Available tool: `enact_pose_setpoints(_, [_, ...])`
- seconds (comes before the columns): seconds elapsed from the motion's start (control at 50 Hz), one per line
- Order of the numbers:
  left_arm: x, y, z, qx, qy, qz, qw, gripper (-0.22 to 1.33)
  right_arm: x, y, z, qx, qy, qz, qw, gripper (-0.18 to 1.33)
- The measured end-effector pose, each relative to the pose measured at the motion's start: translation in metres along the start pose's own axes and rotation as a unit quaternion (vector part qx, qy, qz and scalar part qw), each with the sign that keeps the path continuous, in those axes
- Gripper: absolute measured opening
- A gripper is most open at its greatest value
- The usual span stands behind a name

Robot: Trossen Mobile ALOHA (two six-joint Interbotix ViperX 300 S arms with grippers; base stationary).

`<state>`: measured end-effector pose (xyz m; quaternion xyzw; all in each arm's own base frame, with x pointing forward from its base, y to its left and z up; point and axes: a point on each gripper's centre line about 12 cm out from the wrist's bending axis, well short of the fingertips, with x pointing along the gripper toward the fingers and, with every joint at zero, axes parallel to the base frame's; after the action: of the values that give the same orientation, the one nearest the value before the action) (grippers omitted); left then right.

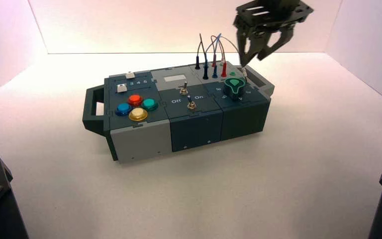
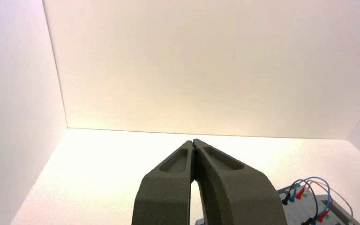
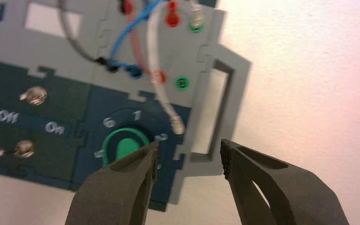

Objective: Insert the white wire.

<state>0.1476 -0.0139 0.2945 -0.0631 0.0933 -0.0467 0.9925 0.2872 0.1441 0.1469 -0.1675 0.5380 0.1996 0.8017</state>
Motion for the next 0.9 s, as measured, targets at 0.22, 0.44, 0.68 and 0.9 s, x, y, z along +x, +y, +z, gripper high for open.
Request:
enact_pose_setpoints(0.22, [0.000, 0.000, 0.000, 0.000, 0.000, 0.000, 1.0000, -0.16, 0.005, 0.000, 0.006, -0.001, 0.001, 0.000, 1.0000, 1.20])
enact_pose_setpoints(0.44, [0.000, 0.000, 0.000, 0.000, 0.000, 0.001, 1.0000, -0.16, 0.015, 0.001, 0.006, 0.000, 0.014, 0.002, 0.9999, 1.20])
enact_pose_setpoints(0.68, [0.000, 0.000, 0.000, 0.001, -0.001, 0.000, 1.0000, -0.16, 0.024, 0.001, 0.010, 0.003, 0.022, 0.005, 0.9997, 1.15])
enact_pose_setpoints(0.9, [0.000, 0.000, 0.000, 0.000, -0.001, 0.000, 1.0000, -0.16, 0.030, 0.002, 0.011, 0.004, 0.031, 0.006, 0.9995, 1.12])
